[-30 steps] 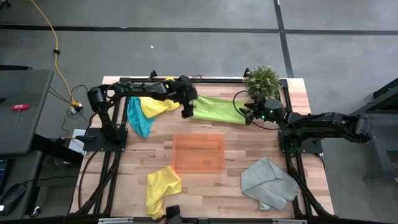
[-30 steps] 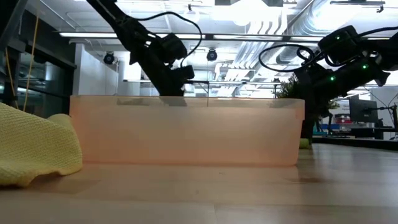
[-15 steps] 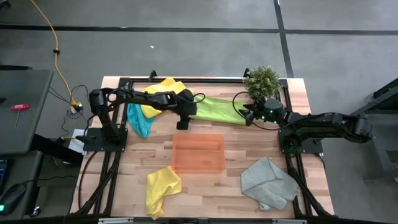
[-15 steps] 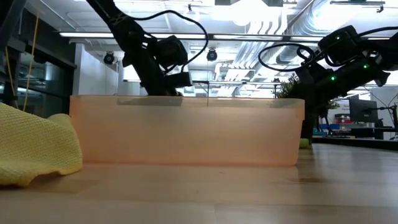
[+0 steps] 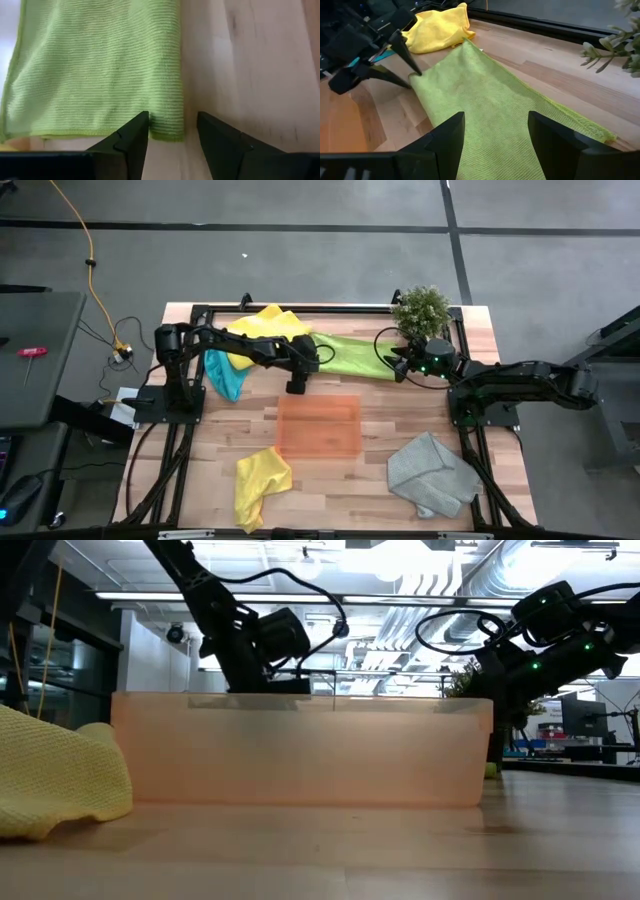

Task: Fold microfiber towels
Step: Fold the green towel

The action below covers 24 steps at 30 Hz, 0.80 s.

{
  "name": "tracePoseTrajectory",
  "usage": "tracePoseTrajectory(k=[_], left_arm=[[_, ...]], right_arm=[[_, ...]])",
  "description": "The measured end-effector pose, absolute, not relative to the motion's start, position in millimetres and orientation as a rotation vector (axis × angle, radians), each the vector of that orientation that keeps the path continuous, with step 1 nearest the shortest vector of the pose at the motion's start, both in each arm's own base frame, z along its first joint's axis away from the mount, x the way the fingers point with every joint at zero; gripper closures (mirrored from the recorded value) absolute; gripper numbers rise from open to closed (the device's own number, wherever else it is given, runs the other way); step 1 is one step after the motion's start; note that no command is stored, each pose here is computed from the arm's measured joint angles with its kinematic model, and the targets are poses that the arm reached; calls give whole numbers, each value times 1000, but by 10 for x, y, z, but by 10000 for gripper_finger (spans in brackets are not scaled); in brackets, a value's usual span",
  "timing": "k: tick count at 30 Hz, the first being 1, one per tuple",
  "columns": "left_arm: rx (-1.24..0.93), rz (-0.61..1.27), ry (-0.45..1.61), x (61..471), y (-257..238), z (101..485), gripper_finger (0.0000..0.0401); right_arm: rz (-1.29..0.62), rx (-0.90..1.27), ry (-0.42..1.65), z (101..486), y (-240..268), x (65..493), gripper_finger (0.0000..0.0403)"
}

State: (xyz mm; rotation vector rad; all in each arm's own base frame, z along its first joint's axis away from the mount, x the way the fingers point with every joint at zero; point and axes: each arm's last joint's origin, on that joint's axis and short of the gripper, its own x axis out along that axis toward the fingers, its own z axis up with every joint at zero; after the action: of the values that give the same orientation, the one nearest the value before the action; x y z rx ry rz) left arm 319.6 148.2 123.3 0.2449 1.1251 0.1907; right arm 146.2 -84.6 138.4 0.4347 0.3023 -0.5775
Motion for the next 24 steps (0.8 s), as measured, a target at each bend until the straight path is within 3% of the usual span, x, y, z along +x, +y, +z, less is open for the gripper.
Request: tracePoseTrajectory(k=[6, 13, 18, 24], left_arm=[[230, 205, 1127, 3222, 1459, 1197, 270], [243, 215, 1132, 3243, 1376, 1209, 388], [235, 244, 1135, 3240, 1386, 1209, 386], [239, 259, 1141, 3236, 1392, 1209, 395]], right_arm=[[-572, 456, 299, 1383, -841, 1464, 192], [-404, 455, 421, 1304, -711, 1487, 192], [-348, 380, 580, 1192, -574, 1471, 192], [-384, 223, 627, 1173, -513, 1480, 192]])
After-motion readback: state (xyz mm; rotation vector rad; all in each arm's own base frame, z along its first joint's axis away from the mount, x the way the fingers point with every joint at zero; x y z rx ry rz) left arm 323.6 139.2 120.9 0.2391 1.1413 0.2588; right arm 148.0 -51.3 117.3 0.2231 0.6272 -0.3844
